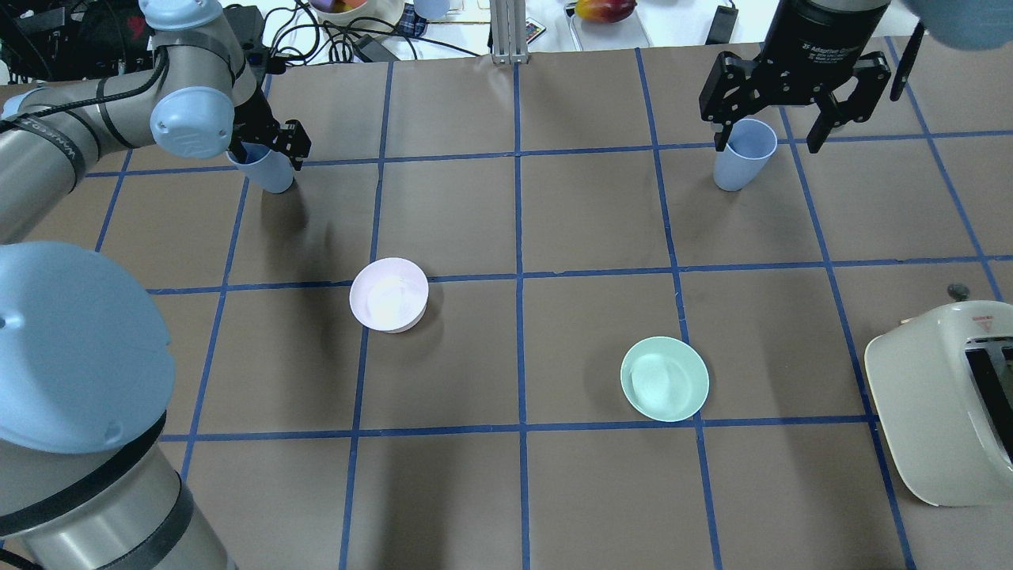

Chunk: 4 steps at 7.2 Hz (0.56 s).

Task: Stack blue cups with both arms

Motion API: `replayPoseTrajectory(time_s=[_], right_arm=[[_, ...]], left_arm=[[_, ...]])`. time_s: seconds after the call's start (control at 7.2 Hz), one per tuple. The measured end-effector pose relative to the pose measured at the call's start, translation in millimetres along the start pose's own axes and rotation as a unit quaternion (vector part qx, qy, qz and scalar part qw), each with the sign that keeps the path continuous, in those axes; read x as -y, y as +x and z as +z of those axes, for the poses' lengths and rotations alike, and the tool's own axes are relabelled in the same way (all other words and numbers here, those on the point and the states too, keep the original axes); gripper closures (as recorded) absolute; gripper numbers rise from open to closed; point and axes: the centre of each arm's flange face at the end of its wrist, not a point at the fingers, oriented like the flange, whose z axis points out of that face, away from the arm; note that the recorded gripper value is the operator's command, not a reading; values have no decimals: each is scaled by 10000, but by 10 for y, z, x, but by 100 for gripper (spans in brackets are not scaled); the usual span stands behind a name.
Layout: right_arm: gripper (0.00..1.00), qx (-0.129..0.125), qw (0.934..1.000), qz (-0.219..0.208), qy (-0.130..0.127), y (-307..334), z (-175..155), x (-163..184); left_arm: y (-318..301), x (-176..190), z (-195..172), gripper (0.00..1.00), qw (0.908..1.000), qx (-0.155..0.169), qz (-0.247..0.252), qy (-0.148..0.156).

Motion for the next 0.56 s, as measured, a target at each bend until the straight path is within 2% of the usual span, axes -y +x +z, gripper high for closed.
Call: replayPoseTrajectory(time_s=[0.28,0.56], right_arm=[[0,9,10000,15,83,0,-10,24],[0,11,10000,25,95,22,-6,41]], left_arm=[[42,9,34,100,10000,-12,-25,15],[416,35,-92,100,9998,-157,-20,135]])
